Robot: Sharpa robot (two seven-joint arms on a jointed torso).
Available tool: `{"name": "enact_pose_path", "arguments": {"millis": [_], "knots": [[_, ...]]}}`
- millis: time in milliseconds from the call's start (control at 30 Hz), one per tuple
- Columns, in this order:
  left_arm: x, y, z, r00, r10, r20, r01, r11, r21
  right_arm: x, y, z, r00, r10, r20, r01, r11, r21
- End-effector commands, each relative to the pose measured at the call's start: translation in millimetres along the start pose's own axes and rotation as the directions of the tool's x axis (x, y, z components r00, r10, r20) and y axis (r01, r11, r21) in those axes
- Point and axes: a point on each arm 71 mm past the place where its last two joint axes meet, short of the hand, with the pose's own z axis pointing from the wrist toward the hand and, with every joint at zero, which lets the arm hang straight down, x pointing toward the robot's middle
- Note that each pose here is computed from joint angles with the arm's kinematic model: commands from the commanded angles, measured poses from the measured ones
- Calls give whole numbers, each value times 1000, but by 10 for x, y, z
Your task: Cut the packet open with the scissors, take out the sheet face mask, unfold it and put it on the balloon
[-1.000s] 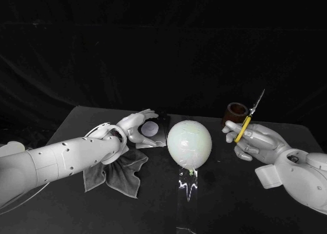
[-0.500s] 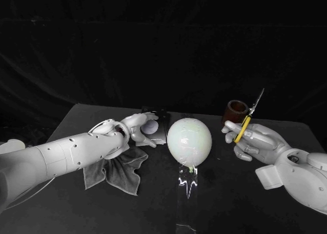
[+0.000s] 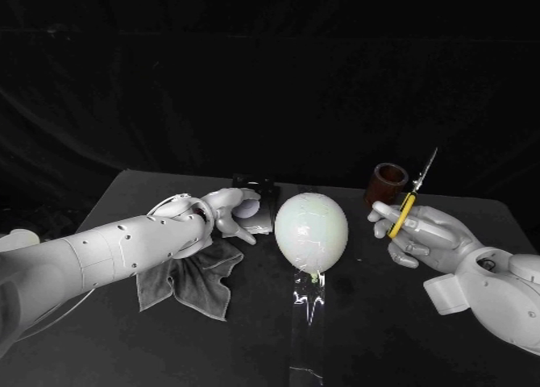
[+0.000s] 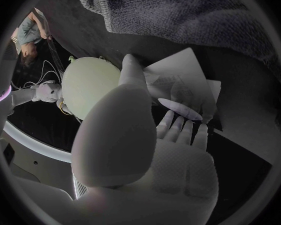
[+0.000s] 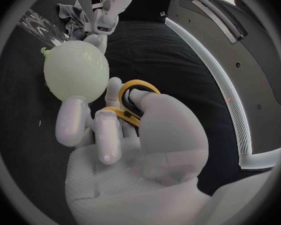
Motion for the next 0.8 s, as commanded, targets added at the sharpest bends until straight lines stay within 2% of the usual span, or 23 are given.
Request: {"name": "enact_pose_path", "arguments": {"millis": [33, 467, 800], "knots": [[38, 15, 4, 999, -4, -50, 4, 1000, -13, 22, 6, -7, 1000, -12, -22, 12, 1000, -13], [37, 35, 0, 998, -24, -59, 23, 1000, -10, 30, 3, -11, 999, -20, -27, 19, 1000, -14], [50, 10, -20, 996, -56, -74, 56, 998, 0, 25, 3, -13, 999, -30, -27, 29, 999, -17]]}}
